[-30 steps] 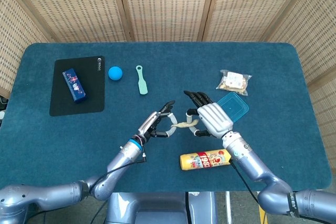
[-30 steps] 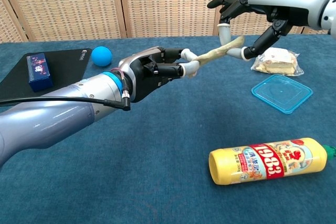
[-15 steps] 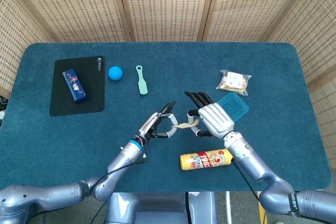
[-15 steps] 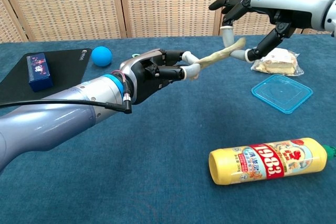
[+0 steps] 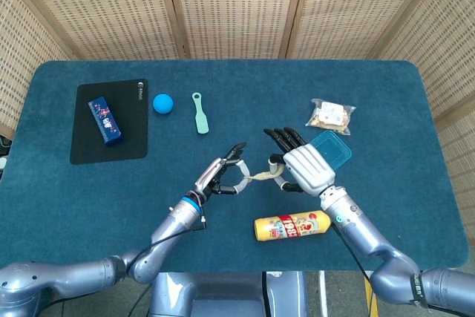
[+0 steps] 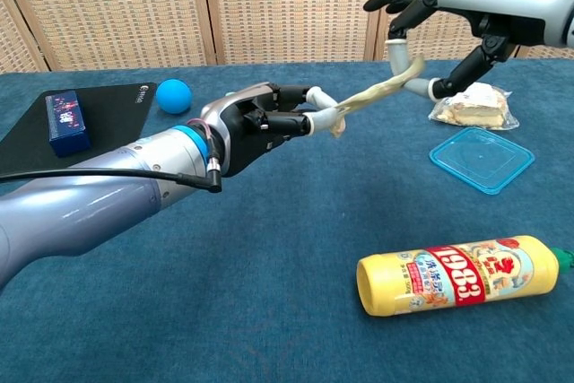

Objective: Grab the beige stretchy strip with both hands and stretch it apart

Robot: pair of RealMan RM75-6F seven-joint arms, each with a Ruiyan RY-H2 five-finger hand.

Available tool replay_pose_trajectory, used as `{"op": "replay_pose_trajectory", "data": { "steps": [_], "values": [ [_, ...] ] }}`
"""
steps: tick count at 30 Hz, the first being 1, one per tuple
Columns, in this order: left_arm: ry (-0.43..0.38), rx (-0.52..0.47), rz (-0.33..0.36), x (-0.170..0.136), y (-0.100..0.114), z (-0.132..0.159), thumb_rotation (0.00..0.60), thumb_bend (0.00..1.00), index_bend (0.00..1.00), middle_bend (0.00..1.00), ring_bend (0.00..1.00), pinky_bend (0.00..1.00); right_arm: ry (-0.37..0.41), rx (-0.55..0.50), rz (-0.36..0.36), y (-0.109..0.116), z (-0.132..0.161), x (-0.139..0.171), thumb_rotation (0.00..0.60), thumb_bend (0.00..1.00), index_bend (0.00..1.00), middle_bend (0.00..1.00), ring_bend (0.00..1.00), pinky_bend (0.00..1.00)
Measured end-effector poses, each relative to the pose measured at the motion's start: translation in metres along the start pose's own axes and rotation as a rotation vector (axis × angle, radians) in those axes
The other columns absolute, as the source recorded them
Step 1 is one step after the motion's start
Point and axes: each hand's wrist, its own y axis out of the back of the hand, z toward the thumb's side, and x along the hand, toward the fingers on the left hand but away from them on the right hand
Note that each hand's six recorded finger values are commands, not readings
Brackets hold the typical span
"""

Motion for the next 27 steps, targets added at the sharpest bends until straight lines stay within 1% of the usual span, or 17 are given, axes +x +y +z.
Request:
{"op": "replay_pose_trajectory", "data": {
  "steps": [7,14,21,27],
  "values": [
    [0.004,0.006,0.015,0.000,0.007,-0.001,0.600,0.59,0.78,0.00,0.00,0.00,0.006,0.022,-0.036,0.006,-0.003,0.002,0.600,0.75,0.77,0.11,0.00,0.00],
    [0.016,0.016,0.041,-0.003,0.020,-0.005,0.600,0.60,0.78,0.00,0.00,0.00,0.007,0.051,-0.068,0.012,-0.006,0.004,0.600,0.75,0.77,0.11,0.00,0.00],
    [0.030,0.025,0.082,-0.007,0.041,-0.009,0.600,0.60,0.78,0.00,0.00,0.00,0.001,0.091,-0.105,0.023,-0.013,0.005,0.600,0.75,0.77,0.11,0.00,0.00],
    [0.043,0.039,0.135,-0.014,0.070,-0.014,0.600,0.60,0.78,0.00,0.00,0.00,-0.020,0.118,-0.120,0.028,-0.023,0.008,0.600,0.75,0.78,0.11,0.00,0.00]
  ]
}}
